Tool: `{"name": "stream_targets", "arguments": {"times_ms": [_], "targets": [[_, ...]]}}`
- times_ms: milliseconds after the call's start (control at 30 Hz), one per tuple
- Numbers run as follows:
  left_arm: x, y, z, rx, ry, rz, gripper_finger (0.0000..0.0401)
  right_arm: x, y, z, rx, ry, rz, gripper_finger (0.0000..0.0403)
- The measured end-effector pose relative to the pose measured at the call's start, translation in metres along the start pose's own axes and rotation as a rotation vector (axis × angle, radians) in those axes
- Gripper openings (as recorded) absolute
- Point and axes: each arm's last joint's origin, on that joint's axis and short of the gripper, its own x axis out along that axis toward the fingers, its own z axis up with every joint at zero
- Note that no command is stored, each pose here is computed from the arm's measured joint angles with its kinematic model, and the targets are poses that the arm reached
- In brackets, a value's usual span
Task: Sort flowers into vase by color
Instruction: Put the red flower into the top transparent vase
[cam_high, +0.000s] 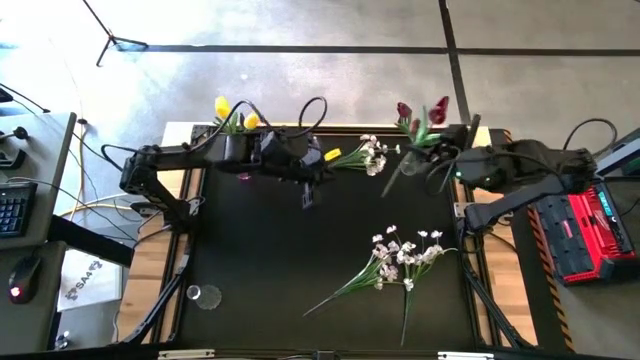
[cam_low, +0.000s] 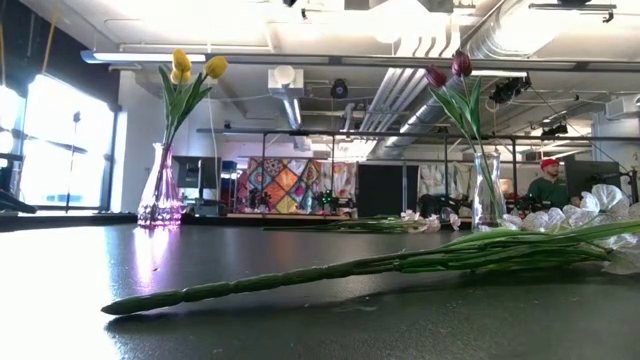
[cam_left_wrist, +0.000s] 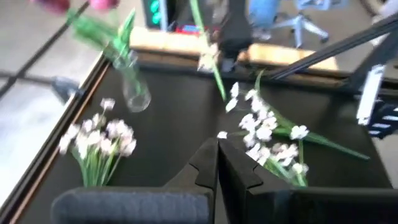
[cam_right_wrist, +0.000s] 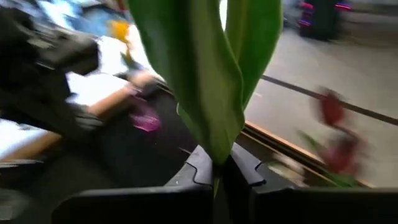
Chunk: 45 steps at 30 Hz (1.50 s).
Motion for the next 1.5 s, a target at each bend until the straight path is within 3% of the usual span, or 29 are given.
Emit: {"name": "stream_targets", "arguments": {"times_ms": [267, 467, 700, 867, 1000, 1300, 1500], "targets": [[0.006, 0.025, -0.004, -0.11, 0.043, 0.056, 0.0, -0.005, -0.038, -0.024, -0.047, 0.091, -0.363, 0.0], [0.006, 0.031, -0.003, -0.123, 0.041, 0.07, 0.0, -0.005, -0.061, -0.03, 0.071, -0.059, -0.504, 0.0], [0.006, 0.032, -0.003, -0.132, 0.037, 0.075, 0.0, 0.01, -0.093, -0.063, 0.192, -0.107, -0.697, 0.0], [0.009, 0.032, -0.003, -0.131, 0.038, 0.089, 0.0, 0.022, -0.099, -0.076, 0.232, -0.193, -0.757, 0.0], [0.02, 0.035, -0.008, -0.133, 0.074, 0.097, 0.0, 0.031, -0.095, -0.074, 0.192, -0.246, -0.776, 0.0], [0.056, 0.041, -0.023, -0.165, 0.174, 0.111, 0.0, 0.053, -0.088, -0.059, 0.073, -0.228, -0.808, 0.0], [0.063, 0.047, -0.026, -0.174, 0.19, 0.125, 0.0, 0.069, -0.088, -0.058, 0.043, -0.152, -0.814, 0.0]]}}
